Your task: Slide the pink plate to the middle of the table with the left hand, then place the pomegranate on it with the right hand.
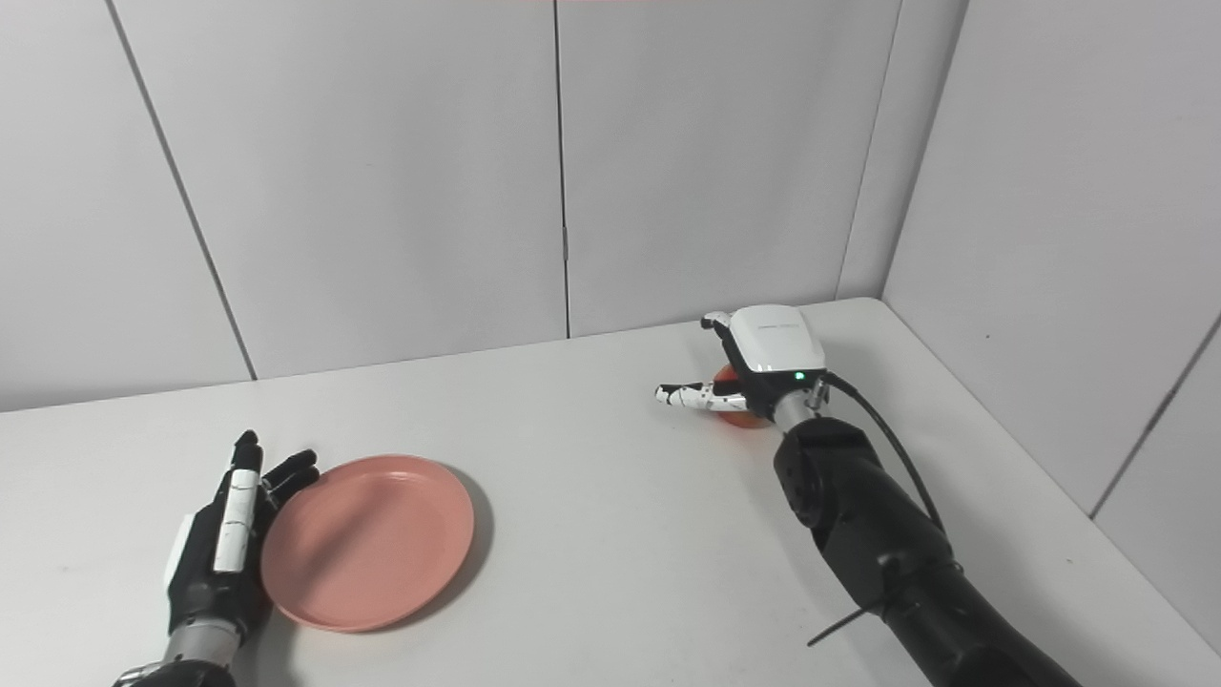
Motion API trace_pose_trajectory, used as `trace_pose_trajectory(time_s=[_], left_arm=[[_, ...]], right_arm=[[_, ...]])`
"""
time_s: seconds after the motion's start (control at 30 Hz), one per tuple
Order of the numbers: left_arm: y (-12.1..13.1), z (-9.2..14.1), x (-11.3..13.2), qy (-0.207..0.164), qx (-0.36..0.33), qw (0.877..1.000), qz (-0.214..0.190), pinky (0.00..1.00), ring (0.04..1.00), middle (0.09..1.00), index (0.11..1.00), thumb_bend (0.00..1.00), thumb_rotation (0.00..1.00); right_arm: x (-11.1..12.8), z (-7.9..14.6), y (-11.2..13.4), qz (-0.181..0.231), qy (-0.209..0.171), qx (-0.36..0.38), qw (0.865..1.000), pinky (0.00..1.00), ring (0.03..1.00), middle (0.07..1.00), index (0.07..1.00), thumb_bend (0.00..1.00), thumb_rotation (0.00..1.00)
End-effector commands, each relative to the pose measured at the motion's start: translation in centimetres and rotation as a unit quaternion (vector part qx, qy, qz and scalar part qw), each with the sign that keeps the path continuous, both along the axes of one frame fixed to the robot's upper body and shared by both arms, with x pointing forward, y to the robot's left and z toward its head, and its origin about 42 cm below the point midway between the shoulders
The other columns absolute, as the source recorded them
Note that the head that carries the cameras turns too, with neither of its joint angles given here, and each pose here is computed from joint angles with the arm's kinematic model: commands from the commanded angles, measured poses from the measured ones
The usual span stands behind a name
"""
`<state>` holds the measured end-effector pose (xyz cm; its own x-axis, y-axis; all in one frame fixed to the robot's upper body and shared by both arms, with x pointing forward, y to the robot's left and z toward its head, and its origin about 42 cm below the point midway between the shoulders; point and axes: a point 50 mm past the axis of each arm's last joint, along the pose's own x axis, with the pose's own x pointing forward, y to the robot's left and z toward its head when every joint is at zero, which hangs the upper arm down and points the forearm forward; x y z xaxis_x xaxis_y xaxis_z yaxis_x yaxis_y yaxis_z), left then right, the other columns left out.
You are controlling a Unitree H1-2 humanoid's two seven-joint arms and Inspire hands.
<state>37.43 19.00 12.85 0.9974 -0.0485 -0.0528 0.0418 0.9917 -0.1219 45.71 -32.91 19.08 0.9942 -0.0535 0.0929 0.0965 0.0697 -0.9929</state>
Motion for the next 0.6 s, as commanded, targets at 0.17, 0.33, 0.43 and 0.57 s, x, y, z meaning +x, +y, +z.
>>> trace_pose_trajectory(time_s=[0.17, 0.33, 0.43, 0.57], left_arm=[[-0.5, 1.2, 0.3, -0.015, -0.002, 1.000, -0.012, 1.00, 0.773, 0.736, 0.971, 0.82, 0.82], [-0.5, 1.2, 0.2, -0.013, 0.000, 1.000, -0.012, 1.00, 0.777, 0.742, 0.982, 0.82, 0.82], [-0.5, 1.3, 0.2, -0.012, -0.001, 1.000, -0.012, 1.00, 0.774, 0.744, 0.984, 0.82, 0.82], [-0.4, 1.3, 0.1, -0.010, -0.003, 1.000, -0.012, 1.00, 0.771, 0.740, 0.984, 0.82, 0.81]], right_arm=[[0.8, 2.4, -1.5, -0.019, -0.019, -0.014, 1.000, 0.75, 0.779, 0.796, 0.791, 0.86, 0.93], [0.8, 1.6, -1.9, -0.027, -0.002, -0.019, 0.999, 0.71, 0.766, 0.791, 0.782, 0.85, 0.90], [0.7, 1.2, -2.0, -0.031, 0.007, -0.006, 0.999, 0.64, 0.748, 0.792, 0.785, 0.85, 0.89], [0.5, 0.6, -1.9, -0.036, 0.008, 0.012, 0.999, 0.43, 0.582, 0.725, 0.764, 0.84, 0.75]])
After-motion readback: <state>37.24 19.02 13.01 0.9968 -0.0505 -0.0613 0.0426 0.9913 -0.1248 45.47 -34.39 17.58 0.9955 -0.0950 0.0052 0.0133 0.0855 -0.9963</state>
